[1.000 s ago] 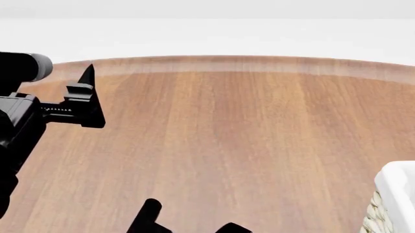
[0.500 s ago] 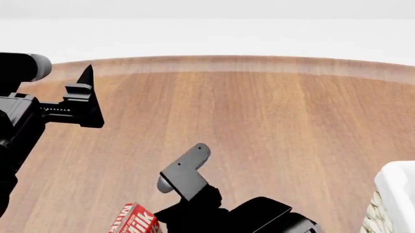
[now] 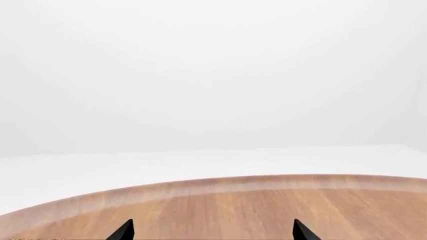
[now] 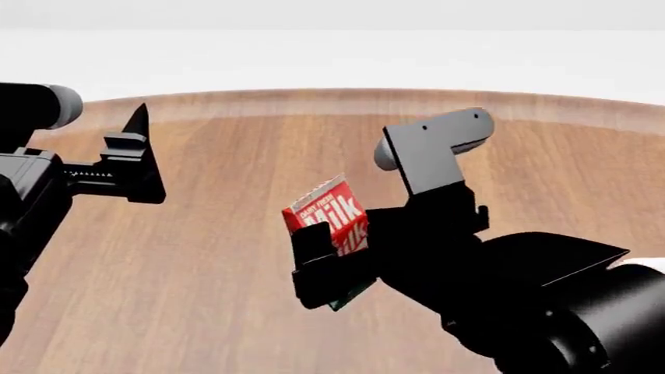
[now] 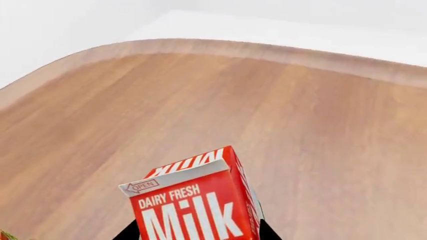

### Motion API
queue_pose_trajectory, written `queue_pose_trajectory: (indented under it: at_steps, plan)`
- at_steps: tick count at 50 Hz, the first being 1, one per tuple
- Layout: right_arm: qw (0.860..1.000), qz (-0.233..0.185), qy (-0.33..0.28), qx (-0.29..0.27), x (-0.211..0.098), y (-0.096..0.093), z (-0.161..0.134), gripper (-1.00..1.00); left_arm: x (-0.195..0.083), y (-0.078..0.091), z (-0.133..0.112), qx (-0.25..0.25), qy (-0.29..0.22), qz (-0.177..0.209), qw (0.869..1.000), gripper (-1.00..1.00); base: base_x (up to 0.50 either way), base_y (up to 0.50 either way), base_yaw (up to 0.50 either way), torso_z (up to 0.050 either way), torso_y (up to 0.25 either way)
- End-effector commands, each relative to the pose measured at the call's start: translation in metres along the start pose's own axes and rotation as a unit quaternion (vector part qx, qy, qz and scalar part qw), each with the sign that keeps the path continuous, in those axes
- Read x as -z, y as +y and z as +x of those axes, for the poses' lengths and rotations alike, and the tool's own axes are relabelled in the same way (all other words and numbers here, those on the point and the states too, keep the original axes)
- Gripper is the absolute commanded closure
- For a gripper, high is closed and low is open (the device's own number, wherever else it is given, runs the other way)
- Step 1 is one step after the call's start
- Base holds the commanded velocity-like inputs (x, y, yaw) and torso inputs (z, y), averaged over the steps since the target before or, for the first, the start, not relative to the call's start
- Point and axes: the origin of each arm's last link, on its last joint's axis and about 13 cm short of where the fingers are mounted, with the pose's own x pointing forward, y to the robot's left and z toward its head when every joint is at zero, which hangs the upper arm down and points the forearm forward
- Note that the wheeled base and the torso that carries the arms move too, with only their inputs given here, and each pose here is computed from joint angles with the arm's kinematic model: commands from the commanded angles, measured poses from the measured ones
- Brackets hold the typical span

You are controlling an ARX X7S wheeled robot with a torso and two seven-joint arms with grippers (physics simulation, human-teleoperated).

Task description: Pick the milk and place it in the basket.

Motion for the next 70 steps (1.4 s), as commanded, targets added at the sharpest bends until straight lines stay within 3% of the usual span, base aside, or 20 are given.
queue_pose_trajectory:
  at_steps: [1, 14, 30, 39, 48, 52, 53, 70]
  plan:
    - [0.992, 0.035, -0.075, 0.099, -0.035, -0.016, -0.050, 1.00, 0.002, 0.001, 0.002, -0.001, 0.002, -0.001, 1.000, -1.00, 0.00, 0.00, 0.00, 0.000, 0.000]
    - [0.958, 0.080, -0.144, 0.236, -0.054, -0.031, -0.114, 1.00, 0.001, 0.001, 0.002, -0.002, 0.002, 0.000, 1.000, -1.00, 0.00, 0.00, 0.00, 0.000, 0.002]
    - [0.915, 0.130, -0.159, 0.348, -0.053, -0.033, -0.172, 1.00, 0.001, 0.004, 0.004, -0.005, 0.003, -0.001, 1.000, -1.00, 0.00, 0.00, 0.00, 0.000, 0.001]
    - [0.904, 0.144, -0.151, 0.372, -0.043, -0.032, -0.184, 1.00, 0.004, 0.004, 0.005, -0.006, 0.006, 0.002, 1.000, -1.00, 0.00, 0.00, 0.00, 0.000, 0.001]
    - [0.879, 0.165, -0.144, 0.425, -0.029, -0.037, -0.201, 1.00, 0.006, 0.004, 0.006, -0.008, 0.009, 0.003, 1.000, -1.00, 0.00, 0.00, 0.00, 0.002, 0.001]
    - [0.876, 0.168, -0.140, 0.430, -0.027, -0.038, -0.202, 1.00, 0.007, 0.004, 0.006, -0.008, 0.009, 0.003, 1.000, -1.00, 0.00, 0.00, 0.00, 0.000, 0.000]
    - [0.867, 0.173, -0.136, 0.447, -0.022, -0.040, -0.206, 1.00, 0.006, 0.004, 0.006, -0.008, 0.009, 0.003, 1.000, -1.00, 0.00, 0.00, 0.00, 0.000, 0.010]
    - [0.840, 0.215, -0.134, 0.479, 0.006, -0.056, -0.216, 1.00, 0.007, 0.004, 0.007, -0.009, 0.009, 0.007, 1.000, -1.00, 0.00, 0.00, 0.00, 0.000, 0.001]
